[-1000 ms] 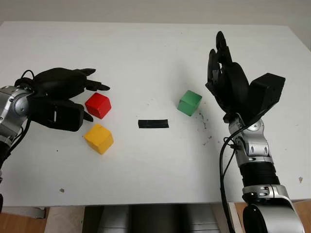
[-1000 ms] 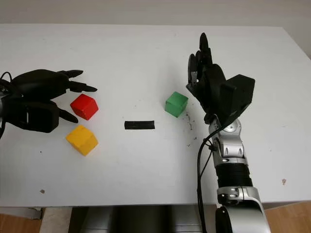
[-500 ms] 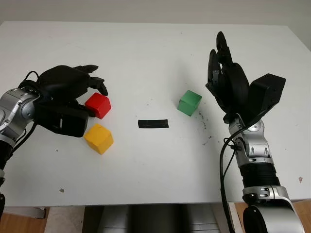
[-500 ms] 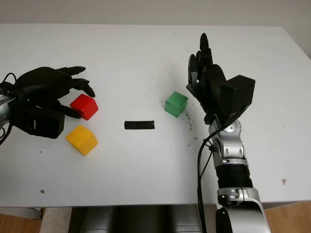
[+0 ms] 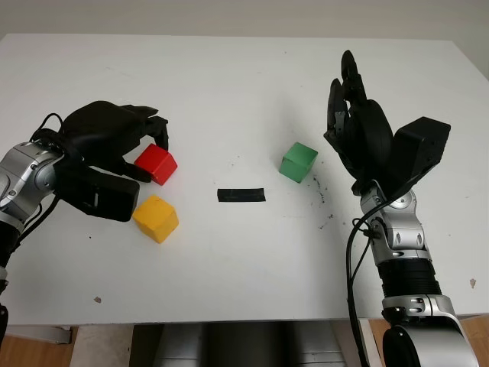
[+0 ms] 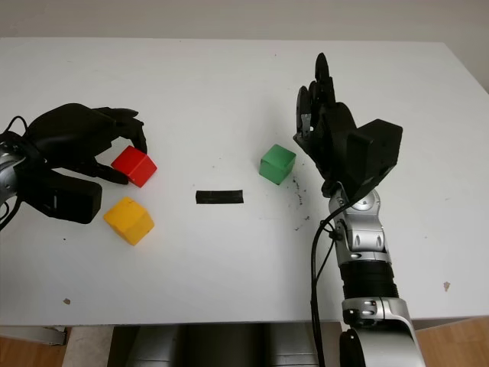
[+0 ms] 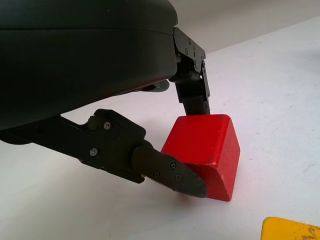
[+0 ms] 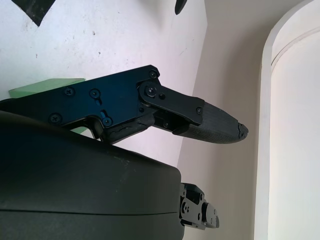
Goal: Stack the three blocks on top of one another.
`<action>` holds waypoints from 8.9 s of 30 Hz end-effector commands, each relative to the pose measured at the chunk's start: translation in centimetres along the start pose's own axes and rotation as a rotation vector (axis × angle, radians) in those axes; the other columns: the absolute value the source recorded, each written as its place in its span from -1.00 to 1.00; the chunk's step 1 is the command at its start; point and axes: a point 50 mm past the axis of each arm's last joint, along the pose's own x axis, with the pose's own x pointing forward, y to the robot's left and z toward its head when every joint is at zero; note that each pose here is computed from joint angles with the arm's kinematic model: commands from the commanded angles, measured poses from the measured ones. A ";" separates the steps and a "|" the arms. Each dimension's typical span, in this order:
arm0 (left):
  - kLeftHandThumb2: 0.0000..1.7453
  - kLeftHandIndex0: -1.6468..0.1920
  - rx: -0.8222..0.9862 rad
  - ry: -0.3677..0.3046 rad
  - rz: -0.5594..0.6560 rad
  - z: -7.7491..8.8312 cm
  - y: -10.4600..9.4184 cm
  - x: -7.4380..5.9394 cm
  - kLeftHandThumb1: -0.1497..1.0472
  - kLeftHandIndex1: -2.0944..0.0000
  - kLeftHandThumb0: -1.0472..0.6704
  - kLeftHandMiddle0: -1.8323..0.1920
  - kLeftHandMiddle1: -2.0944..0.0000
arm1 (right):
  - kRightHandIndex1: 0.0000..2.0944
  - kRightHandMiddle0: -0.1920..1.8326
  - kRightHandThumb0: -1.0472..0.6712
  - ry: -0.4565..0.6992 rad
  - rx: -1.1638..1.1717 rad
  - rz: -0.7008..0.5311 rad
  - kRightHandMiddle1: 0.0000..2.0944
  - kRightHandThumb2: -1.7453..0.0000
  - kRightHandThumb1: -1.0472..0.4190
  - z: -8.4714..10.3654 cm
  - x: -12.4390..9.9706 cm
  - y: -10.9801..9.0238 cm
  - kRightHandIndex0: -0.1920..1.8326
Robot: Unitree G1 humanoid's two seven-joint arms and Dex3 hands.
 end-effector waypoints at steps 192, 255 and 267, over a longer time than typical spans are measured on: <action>-0.93 0.49 -0.198 -0.098 -0.430 3.2 3.6 -7.4 0.68 0.93 -0.56 1.00 0.98 | -1.00 -1.00 -0.57 0.021 0.035 -0.027 -1.00 0.25 -1.00 0.1 -1.3 0.5 -1.00; -0.74 0.90 -0.103 -0.090 -0.199 4.4 -0.8 -6.0 1.00 -0.89 -0.17 0.61 0.94 | -1.00 -1.00 -0.56 0.044 0.034 -0.005 -1.00 0.20 -1.00 0.4 -1.6 0.7 -1.00; -0.73 0.87 0.005 -0.080 -0.172 4.0 2.4 -5.1 1.00 -0.93 -0.22 0.58 0.94 | -1.00 -1.00 -0.56 0.053 0.049 -0.013 -1.00 0.23 -1.00 0.4 -1.6 0.8 -1.00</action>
